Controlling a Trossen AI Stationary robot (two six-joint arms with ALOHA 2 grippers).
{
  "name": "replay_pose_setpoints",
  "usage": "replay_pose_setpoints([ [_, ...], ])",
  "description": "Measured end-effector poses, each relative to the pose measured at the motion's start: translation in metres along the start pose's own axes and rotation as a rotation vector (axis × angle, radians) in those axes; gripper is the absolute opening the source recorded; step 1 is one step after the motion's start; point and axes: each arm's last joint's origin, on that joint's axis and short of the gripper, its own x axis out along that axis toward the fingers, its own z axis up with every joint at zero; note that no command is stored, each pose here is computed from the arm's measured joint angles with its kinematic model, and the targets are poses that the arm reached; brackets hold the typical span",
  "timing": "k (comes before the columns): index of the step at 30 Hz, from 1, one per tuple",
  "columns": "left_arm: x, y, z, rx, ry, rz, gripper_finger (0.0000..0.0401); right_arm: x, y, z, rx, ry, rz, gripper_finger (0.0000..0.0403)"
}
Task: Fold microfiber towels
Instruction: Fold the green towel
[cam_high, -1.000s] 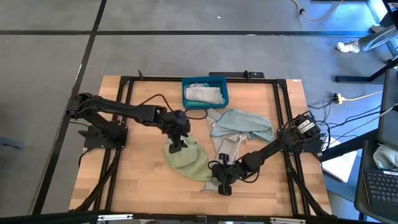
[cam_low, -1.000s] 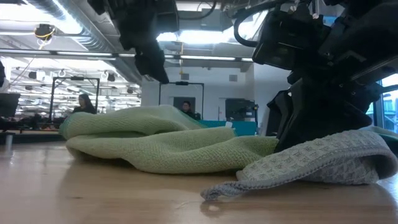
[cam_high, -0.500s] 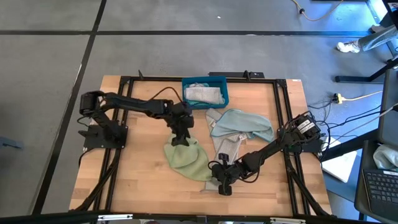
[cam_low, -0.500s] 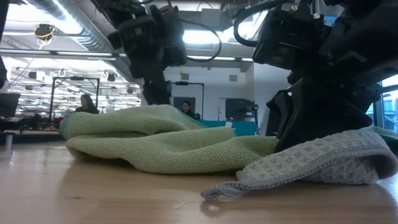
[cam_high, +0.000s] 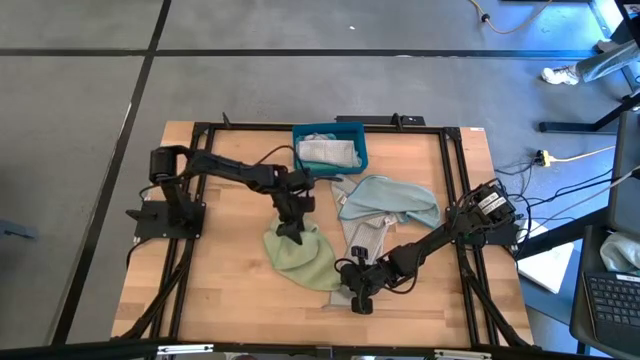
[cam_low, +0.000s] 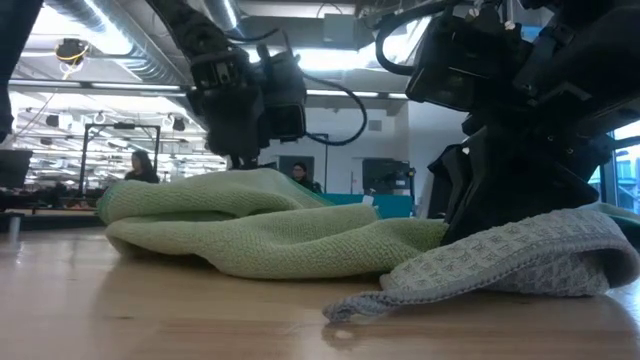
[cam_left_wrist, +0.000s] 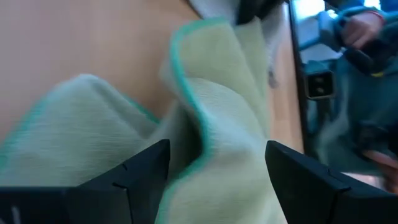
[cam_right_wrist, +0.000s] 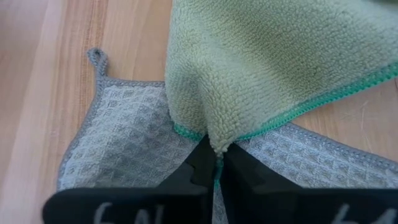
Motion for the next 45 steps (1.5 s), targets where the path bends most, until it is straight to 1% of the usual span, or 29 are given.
replay_pose_setpoints([
  [7,0.0,-0.006,0.002,-0.011,-0.007,-0.064,0.0257,0.0,0.0,0.0,-0.003,0.0,0.0,0.001],
  [13,-0.001,-0.015,0.004,-0.002,-0.002,-0.075,0.0256,0.0,0.0,0.0,-0.004,0.001,-0.001,0.0019],
  [16,0.0,-0.023,0.007,0.022,-0.004,-0.11,0.0256,0.0,0.0,0.0,-0.005,0.001,0.0,0.002],
  [22,0.007,-0.034,0.002,-0.022,0.047,-0.138,0.0254,0.0,0.0,0.0,-0.005,0.002,0.0,0.0009],
  [26,0.014,-0.041,-0.005,-0.046,0.109,-0.138,0.0254,0.0,0.001,0.0,-0.006,0.002,0.001,0.0014],
  [29,0.018,-0.045,-0.01,-0.054,0.147,-0.107,0.0254,0.0,0.001,0.0,-0.006,0.002,0.001,0.002],
  [31,0.02,-0.046,-0.012,-0.054,0.162,-0.065,0.0254,0.0,0.001,0.0,-0.006,0.001,0.001,0.0021],
  [33,0.021,-0.046,-0.015,-0.039,0.174,-0.012,0.0254,0.0,0.001,0.0,-0.006,0.001,0.001,0.0019],
  [38,0.021,-0.041,-0.015,0.035,0.168,0.164,0.0254,0.0,0.001,0.0,-0.006,0.001,0.001,0.0008],
  [40,0.02,-0.039,-0.015,0.047,0.162,0.189,0.0254,0.0,0.001,0.0,-0.006,0.001,0.001,0.0009],
  [45,0.019,-0.037,-0.014,0.051,0.159,0.194,0.0254,0.0,0.001,0.0,-0.013,0.001,0.001,0.0018],
])
